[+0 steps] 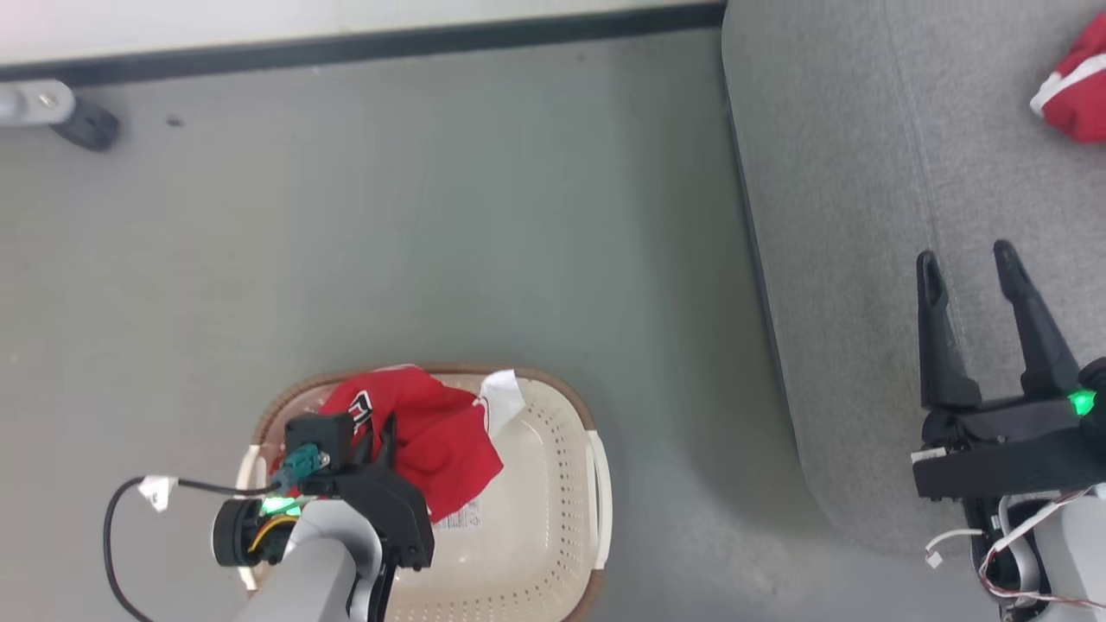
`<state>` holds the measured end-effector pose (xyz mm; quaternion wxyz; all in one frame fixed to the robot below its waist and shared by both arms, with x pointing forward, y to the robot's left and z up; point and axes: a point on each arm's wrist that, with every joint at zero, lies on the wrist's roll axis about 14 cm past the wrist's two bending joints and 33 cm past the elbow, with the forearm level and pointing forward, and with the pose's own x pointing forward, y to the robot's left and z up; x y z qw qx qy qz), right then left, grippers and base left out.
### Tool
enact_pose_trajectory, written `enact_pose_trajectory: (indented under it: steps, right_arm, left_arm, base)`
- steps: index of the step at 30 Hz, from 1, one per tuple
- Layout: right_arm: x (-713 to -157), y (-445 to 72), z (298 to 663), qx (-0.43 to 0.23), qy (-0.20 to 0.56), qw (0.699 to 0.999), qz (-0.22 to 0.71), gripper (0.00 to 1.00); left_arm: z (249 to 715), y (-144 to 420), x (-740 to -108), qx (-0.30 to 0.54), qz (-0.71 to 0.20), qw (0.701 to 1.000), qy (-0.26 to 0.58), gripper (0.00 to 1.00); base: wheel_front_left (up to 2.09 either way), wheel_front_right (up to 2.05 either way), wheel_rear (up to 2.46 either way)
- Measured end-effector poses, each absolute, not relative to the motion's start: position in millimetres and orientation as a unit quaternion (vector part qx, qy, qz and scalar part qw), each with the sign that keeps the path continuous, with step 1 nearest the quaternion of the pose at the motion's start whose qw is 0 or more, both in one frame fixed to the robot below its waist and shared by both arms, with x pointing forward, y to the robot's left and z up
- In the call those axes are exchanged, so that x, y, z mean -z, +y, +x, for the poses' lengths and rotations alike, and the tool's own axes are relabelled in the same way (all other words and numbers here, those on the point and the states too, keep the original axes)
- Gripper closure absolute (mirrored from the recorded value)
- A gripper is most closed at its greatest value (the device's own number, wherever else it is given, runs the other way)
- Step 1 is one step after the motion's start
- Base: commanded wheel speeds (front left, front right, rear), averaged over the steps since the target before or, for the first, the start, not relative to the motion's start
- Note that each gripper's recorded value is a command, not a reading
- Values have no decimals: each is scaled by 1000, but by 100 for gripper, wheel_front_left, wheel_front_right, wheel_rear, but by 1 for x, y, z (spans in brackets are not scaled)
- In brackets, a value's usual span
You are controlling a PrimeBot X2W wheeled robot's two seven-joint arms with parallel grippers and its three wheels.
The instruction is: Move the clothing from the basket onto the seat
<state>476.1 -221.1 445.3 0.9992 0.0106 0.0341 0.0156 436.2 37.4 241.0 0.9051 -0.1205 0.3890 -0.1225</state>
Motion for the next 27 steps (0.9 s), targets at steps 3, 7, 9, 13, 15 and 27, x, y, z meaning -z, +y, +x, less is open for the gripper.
enact_pose_trajectory:
  steps: [3, 7, 9, 13, 15, 27]
  right_arm:
    - [-452, -218, 470, -19, 30, 999, 14, 0]
    - [-461, -215, 461, -21, 24, 999, 17, 0]
    - [-465, -214, 455, -22, 23, 999, 18, 0]
    - [-470, -210, 442, -26, 23, 999, 21, 0]
    - [-473, -207, 436, -29, 21, 999, 22, 0]
    - [-492, -189, 401, -52, 9, 998, 30, 0]
  left_arm:
    - [433, 44, -254, 116, -119, 912, 376, 100]
    - [431, 51, -273, 108, -120, 922, 353, 100]
    - [432, 54, -285, 105, -123, 928, 337, 100]
    - [434, 59, -309, 100, -128, 938, 306, 100]
    - [433, 63, -319, 97, -129, 943, 293, 100]
    - [446, 93, -415, 82, -139, 975, 150, 100]
  base:
    - [0, 0, 0]
    - [0, 0, 0]
    - [0, 0, 0]
    - [0, 0, 0]
    - [0, 0, 0]
    - [0, 0, 0]
